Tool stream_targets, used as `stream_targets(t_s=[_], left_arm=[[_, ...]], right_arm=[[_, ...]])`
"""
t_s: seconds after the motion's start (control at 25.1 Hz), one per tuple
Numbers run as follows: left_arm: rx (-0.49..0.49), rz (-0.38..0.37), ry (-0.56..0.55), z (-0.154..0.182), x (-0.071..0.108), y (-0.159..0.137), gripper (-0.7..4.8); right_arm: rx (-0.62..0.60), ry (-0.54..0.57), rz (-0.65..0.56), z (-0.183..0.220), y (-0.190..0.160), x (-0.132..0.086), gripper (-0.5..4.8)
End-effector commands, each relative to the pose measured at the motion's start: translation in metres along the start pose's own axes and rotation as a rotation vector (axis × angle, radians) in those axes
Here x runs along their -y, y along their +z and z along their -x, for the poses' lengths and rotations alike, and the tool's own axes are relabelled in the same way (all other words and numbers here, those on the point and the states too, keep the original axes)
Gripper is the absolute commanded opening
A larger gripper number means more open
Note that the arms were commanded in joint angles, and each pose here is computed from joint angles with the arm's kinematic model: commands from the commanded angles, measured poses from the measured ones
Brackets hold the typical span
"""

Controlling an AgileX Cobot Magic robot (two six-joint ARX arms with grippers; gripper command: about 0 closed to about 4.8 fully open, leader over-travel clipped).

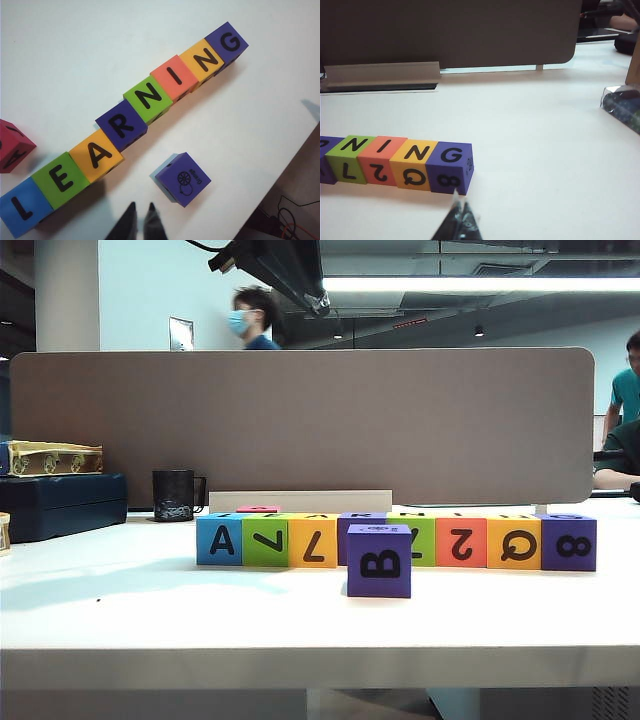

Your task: Select the appropriate blocks from the scattered letter blocks on the table and arrange them in a row to spell out "LEARNING".

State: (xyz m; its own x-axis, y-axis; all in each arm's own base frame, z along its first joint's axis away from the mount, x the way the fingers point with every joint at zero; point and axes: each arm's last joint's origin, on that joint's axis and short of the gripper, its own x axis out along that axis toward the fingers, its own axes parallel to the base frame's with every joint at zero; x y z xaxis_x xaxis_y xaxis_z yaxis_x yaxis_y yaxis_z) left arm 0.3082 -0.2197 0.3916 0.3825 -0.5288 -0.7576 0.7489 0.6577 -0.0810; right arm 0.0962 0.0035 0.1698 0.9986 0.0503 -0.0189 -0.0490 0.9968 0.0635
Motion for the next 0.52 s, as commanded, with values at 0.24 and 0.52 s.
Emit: stream_targets(t_s=[0.24, 0.52], left_arm=[[0.016, -0.006, -0.002, 0.003, 0.001, 0.001, 0.21], [0.018, -0.006, -0.002, 0.003, 0.001, 0.001, 0.21]], right_arm=[[-0.053, -0.120, -0.034, -0.001, -0.014, 0.005, -0.01], [-0.150, -0.114, -0.033, 0.000, -0.023, 0.006, -0.01]])
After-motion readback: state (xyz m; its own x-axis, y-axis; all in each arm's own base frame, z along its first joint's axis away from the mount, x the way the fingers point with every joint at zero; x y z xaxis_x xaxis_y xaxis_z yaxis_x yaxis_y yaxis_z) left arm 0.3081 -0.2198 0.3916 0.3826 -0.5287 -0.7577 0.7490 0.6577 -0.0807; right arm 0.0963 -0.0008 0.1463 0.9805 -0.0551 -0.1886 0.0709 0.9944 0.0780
